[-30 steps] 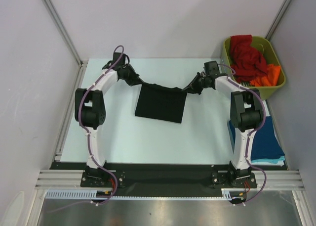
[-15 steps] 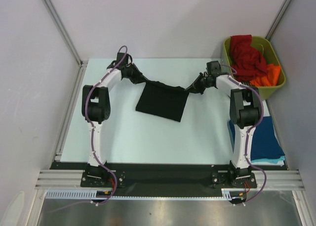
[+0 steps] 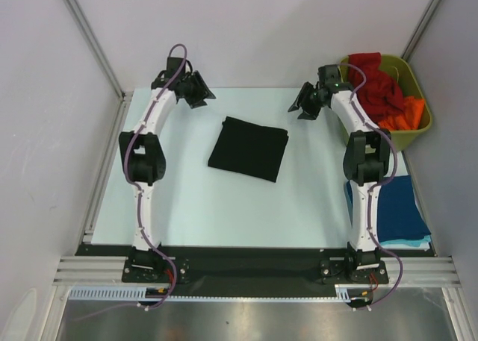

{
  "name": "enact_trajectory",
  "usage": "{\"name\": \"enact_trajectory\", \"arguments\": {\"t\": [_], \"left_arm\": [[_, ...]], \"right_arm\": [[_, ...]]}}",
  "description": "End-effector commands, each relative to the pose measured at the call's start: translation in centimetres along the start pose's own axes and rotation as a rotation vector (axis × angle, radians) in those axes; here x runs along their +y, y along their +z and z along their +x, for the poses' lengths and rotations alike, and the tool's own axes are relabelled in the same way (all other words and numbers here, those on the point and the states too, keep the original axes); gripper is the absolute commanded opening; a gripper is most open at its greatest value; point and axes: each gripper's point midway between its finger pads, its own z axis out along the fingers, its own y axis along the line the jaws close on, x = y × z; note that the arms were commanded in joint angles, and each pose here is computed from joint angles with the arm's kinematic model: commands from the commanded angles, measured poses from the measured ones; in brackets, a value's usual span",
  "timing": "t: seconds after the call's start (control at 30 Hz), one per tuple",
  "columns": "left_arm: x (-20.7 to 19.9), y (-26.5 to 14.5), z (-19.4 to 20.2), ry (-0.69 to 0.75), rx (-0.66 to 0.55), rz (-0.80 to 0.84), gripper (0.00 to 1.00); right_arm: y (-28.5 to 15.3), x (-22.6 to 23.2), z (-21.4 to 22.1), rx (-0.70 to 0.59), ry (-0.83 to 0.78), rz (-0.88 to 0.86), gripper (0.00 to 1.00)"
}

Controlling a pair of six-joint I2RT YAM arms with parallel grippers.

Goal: Fold and stack the t-shirts
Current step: Fold the tshirt

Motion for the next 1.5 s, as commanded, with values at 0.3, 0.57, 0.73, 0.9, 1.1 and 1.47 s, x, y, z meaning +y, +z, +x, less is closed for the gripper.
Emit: {"name": "enact_trajectory", "arguments": {"t": [0.3,0.57,0.73,0.9,1.1,1.47], "left_arm": [[-9.5,-1.1,7.4,0.047,0.1,0.583,0.36],[-4.7,6.3,9.2,-0.065,0.121,0.562,0.34],[-1.6,9.5,7.8,-0.072,0.125,0.488,0.35],[2.0,12.2,8.2,-0.091,0.174,0.391,0.36],[-0.8,7.7,4.1,0.051,0.099,0.355,0.5],[-5.7,-11.1,9.6,0.441,-0.021,0.075,0.61]], "right_arm": [[-0.6,9.2,6.5,0.002,-0.017,-0.539,0.09],[5.2,4.5,6.8,0.005,0.038,-0.56,0.1],[6.9,0.1,6.1,-0.008,0.054,-0.512,0.17],[8.0,-3.4,5.1,0.0,0.09,-0.43,0.18],[6.0,-2.6,2.4,0.012,0.012,-0.314,0.24],[-7.0,2.6,4.5,0.037,-0.193,0.045,0.49]]}}
